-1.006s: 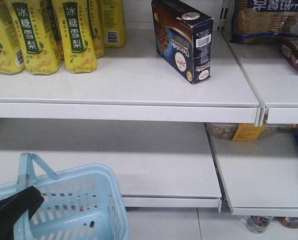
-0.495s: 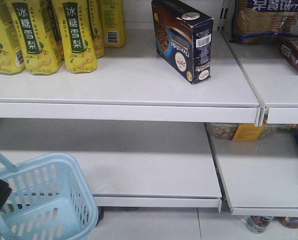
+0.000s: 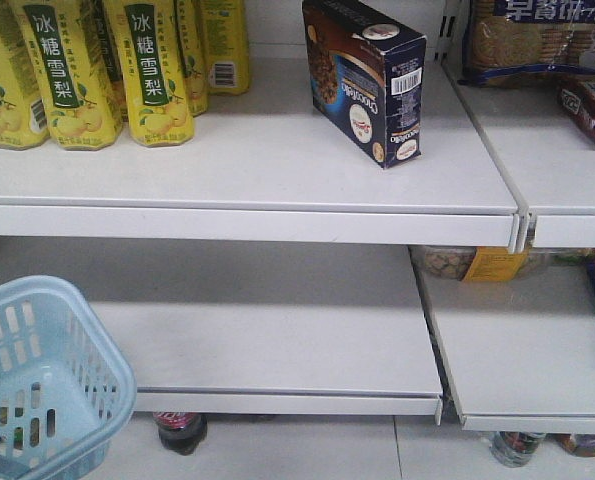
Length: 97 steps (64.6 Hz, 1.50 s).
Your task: Left arm holds basket, right arm returns cookies
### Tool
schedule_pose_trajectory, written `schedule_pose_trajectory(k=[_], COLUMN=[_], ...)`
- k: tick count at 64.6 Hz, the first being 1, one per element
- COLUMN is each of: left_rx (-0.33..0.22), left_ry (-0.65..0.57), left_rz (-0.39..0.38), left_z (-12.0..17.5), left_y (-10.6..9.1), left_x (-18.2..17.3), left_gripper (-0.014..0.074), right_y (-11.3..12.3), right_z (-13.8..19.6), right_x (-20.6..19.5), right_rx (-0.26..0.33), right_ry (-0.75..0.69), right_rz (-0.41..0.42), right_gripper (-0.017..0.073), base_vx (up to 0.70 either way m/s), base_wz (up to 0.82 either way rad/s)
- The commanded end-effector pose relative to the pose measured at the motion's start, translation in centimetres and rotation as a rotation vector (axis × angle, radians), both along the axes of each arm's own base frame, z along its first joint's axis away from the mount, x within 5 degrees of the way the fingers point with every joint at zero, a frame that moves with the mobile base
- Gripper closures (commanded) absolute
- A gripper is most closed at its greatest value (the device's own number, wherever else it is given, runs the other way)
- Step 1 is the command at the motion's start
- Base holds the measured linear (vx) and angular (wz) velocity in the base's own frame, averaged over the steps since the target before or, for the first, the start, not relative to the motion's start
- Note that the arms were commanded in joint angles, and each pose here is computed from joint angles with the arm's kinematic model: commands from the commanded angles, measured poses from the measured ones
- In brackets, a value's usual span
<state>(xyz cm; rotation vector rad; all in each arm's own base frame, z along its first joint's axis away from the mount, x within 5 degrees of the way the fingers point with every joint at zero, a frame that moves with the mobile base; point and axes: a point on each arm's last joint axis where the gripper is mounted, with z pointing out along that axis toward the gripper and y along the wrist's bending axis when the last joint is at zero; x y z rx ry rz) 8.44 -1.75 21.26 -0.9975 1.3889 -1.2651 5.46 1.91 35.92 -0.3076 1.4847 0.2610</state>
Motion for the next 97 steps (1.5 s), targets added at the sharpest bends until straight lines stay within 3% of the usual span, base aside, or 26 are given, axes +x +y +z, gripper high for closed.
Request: schedule_pose_trajectory(k=[1,20,26,41,49,61,70,79,87,97], left_rx=[-0.019,-0.031,0.001,0.194,0.347,0.507,0.663,0.863,0.967,1.141], left_ry=[-0.107,-0.136,-0.140,-0.177,-0.207,-0.219,-0.222,-0.247,-0.226,-0.254], left_rz=[-0.041,-0.053,-0.049,0.022,0.082,0.161,0.179,0.226,0.261,0.283], left_z=[1.7,2.0,2.0,2.0,2.0,2.0,1.9,1.9,1.5,1.5], left_y=[-0.4,-0.5,-0.4,0.0,0.5,1.1,1.2,1.5,1.7,1.7], left_x=[0.0,-0.1,-0.1,0.0,0.1,-0.5,-0.8,-1.7,-2.4,-2.9], left_gripper=[0.0594,0.0594,0.0594,0.0594,0.0594,0.0594,0.0594,0.0594,0.0594,0.0594], right_y=[0.0,0.0,0.0,0.0,0.0,0.0,0.0,0.0,0.0,0.0], right_z=[1.3,1.3,1.3,1.3,1.3,1.3,1.3,1.3,1.3,1.3], right_x=[-0.2,-0.2,-0.2,-0.2,-0.2,-0.2,-0.2,-0.2,-0.2,-0.2], right_rx=[0.016,0.017,0.017,0.017,0.017,0.017,0.017,0.017,0.017,0.017], right_ry=[-0.084,-0.084,-0.084,-0.084,-0.084,-0.084,-0.084,-0.084,-0.084,-0.084], right_rz=[0.006,0.006,0.006,0.006,0.006,0.006,0.006,0.006,0.006,0.006], right_gripper=[0.0565,0.0565,0.0565,0.0565,0.0565,0.0565,0.0565,0.0565,0.0565,0.0565], base_vx=[0.00,0.00,0.00,0.00,0.00,0.00,0.00,0.00,0.00,0.00], base_wz=[0.00,0.00,0.00,0.00,0.00,0.00,0.00,0.00,0.00,0.00])
